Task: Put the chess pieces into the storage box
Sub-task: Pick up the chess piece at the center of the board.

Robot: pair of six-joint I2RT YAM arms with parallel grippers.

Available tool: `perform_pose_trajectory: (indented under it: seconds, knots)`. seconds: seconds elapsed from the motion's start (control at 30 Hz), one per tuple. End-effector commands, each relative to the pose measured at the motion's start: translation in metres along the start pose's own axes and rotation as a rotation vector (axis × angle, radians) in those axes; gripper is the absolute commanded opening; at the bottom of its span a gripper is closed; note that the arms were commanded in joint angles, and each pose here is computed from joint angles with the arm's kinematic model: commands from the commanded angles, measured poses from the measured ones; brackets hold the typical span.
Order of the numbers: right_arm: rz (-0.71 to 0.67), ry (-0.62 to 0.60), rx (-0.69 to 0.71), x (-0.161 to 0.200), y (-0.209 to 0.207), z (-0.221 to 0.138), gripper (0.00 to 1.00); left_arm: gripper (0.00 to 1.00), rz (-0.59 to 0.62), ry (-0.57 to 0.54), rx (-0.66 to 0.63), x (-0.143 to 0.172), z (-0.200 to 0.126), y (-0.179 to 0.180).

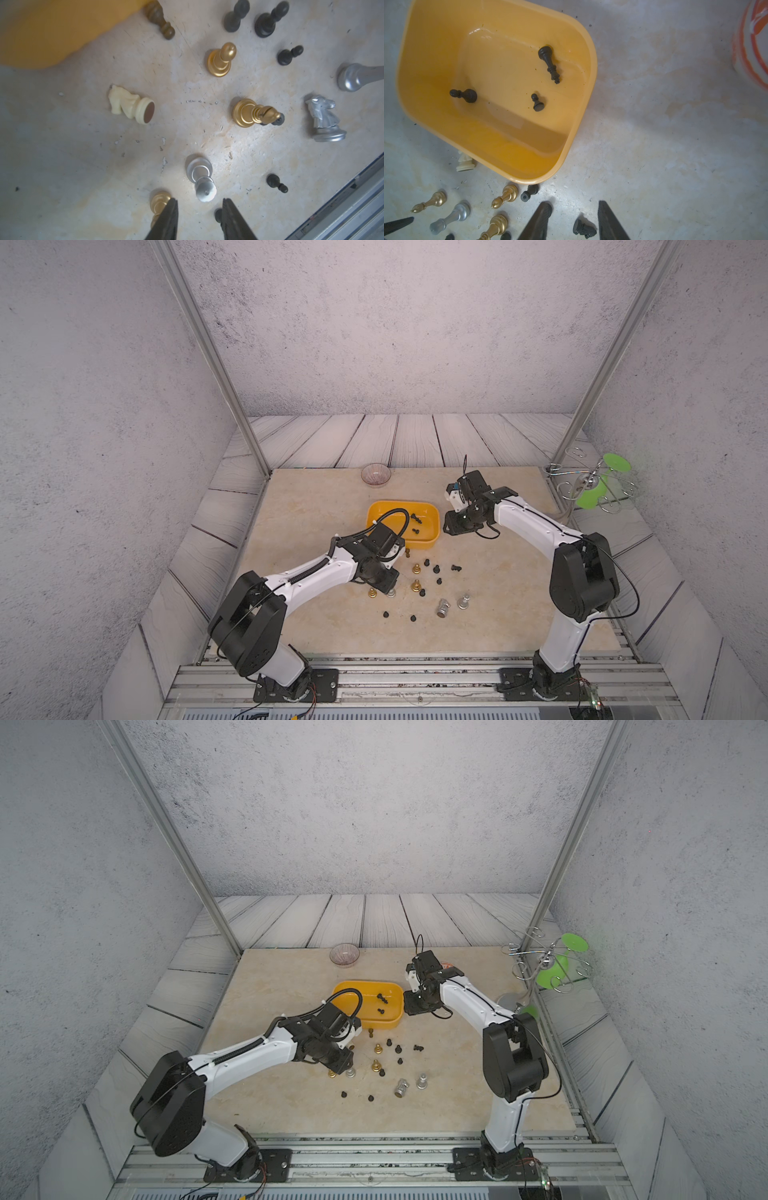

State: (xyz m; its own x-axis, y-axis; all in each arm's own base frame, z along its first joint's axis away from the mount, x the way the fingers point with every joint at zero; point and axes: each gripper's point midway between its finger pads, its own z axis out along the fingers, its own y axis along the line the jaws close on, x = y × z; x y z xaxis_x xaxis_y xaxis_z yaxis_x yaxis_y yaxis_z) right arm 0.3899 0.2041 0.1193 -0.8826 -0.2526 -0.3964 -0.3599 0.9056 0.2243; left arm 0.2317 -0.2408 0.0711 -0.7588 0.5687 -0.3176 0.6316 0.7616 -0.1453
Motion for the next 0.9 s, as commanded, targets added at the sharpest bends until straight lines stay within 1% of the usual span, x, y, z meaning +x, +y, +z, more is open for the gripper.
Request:
perform_pose_trajectory:
  seconds: [0.0, 0.2, 0.53, 0.87]
  knots:
    - [-0.004, -0.073, -0.024, -0.009, 0.006, -0.029, 0.42, 0.40, 0.045, 0.037, -0.039, 0.000, 0.001, -0.002]
    - [0.014, -0.074, -0.031, -0.005, 0.001, -0.028, 0.42, 0.41, 0.065, 0.073, -0.079, 0.001, 0.010, -0.003]
    - [0.023, -0.072, -0.027, -0.003, -0.002, -0.028, 0.42, 0.41, 0.052, 0.086, -0.125, 0.000, 0.017, 0.004]
    - [0.030, -0.069, -0.026, -0.001, -0.003, -0.027, 0.42, 0.33, 0.053, 0.094, -0.094, 0.001, 0.025, -0.001]
